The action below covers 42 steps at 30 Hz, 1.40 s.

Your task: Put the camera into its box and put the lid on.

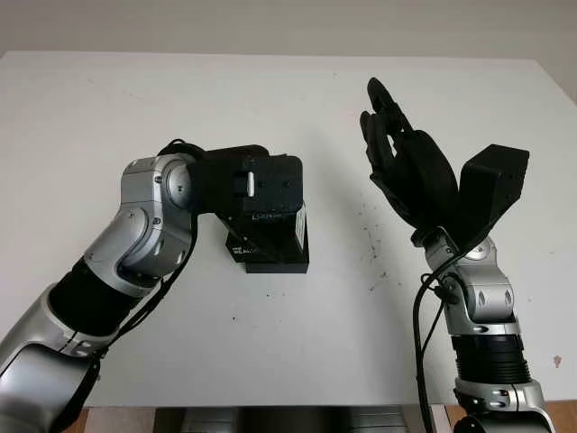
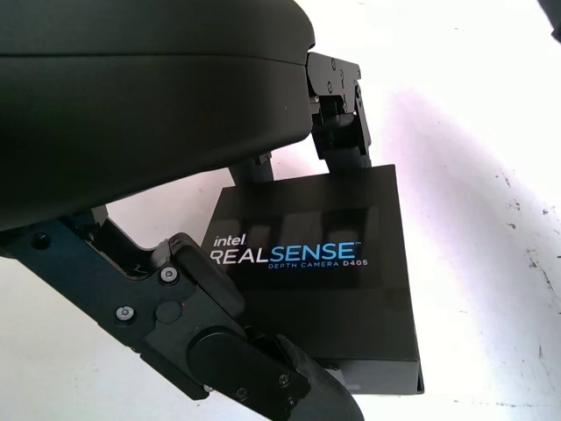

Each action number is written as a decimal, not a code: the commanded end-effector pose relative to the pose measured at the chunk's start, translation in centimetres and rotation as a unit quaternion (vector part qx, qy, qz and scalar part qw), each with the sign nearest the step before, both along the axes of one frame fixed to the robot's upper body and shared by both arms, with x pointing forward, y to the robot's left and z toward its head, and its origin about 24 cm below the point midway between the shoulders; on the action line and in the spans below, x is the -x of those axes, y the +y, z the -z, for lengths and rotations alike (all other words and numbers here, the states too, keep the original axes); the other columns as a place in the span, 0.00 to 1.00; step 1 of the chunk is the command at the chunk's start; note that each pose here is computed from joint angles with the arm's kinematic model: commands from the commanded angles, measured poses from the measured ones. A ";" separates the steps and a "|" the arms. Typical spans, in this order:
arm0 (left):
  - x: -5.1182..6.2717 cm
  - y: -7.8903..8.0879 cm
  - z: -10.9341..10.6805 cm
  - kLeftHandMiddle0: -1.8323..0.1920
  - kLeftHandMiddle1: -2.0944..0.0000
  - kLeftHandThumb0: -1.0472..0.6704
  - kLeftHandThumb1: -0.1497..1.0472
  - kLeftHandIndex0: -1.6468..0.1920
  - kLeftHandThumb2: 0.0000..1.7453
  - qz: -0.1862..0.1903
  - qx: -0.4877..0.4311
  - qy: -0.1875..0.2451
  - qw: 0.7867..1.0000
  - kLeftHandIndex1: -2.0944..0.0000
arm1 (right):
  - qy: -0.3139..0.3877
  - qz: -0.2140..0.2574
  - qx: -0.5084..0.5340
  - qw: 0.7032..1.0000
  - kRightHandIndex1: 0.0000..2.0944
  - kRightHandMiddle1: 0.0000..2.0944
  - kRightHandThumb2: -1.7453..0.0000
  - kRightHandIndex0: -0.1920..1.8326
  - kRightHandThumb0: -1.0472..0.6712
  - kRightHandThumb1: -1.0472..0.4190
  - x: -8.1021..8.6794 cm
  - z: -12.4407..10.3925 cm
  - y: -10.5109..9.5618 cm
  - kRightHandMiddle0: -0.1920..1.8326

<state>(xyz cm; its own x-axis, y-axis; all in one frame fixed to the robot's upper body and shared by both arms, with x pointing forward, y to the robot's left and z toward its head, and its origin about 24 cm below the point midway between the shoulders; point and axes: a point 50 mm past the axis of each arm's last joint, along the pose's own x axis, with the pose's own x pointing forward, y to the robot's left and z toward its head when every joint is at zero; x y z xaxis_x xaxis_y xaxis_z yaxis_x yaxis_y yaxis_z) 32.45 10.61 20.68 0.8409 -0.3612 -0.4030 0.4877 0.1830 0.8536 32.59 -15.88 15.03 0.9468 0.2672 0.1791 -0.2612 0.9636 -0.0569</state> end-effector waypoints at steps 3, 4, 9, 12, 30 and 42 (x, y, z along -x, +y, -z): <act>0.3 -0.9 1.5 0.63 0.00 0.47 1.00 0.78 0.20 0.013 0.006 0.027 1.000 0.01 | -0.007 -0.003 -0.003 1.000 0.02 0.03 0.64 0.02 0.18 0.00 0.2 -0.1 0.1 0.02; 0.4 -1.1 1.5 0.58 0.00 0.47 1.00 0.76 0.20 0.017 0.002 0.028 0.999 0.01 | -0.008 -0.002 -0.002 1.000 0.02 0.03 0.64 0.02 0.18 0.00 0.2 -0.1 0.1 0.02; 0.6 -1.9 1.3 0.67 0.00 0.45 1.00 0.73 0.18 0.016 -0.006 0.032 0.999 0.00 | -0.008 -0.002 -0.005 1.000 0.02 0.03 0.64 0.02 0.18 0.00 0.3 -0.1 0.1 0.02; 0.7 -2.2 1.1 0.80 0.02 0.45 1.00 0.86 0.17 0.019 -0.005 0.037 0.999 0.00 | -0.008 -0.001 -0.005 1.000 0.02 0.02 0.64 0.02 0.18 0.00 0.2 -0.1 0.1 0.02; 1.3 -3.0 0.8 0.79 0.27 0.40 1.00 0.76 0.22 0.002 0.031 0.068 0.997 0.19 | -0.008 -0.003 -0.011 1.000 0.03 0.03 0.64 0.02 0.18 0.00 0.1 -0.2 0.3 0.02; 2.5 -3.8 0.3 0.97 0.85 0.31 1.00 1.00 0.25 0.030 -0.065 0.127 0.989 0.89 | -0.008 -0.001 -0.009 1.000 0.03 0.02 0.65 0.02 0.17 0.00 0.1 -0.1 0.3 0.02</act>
<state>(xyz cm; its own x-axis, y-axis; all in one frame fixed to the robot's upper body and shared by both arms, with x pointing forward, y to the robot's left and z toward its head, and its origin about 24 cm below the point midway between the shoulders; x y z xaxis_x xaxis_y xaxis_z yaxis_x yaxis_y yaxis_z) 30.66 7.72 20.82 0.7334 -0.3070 -0.6065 0.6589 0.1017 0.7453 32.53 -15.74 14.79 0.9492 0.2592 0.1787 -0.2561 0.9658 -0.0407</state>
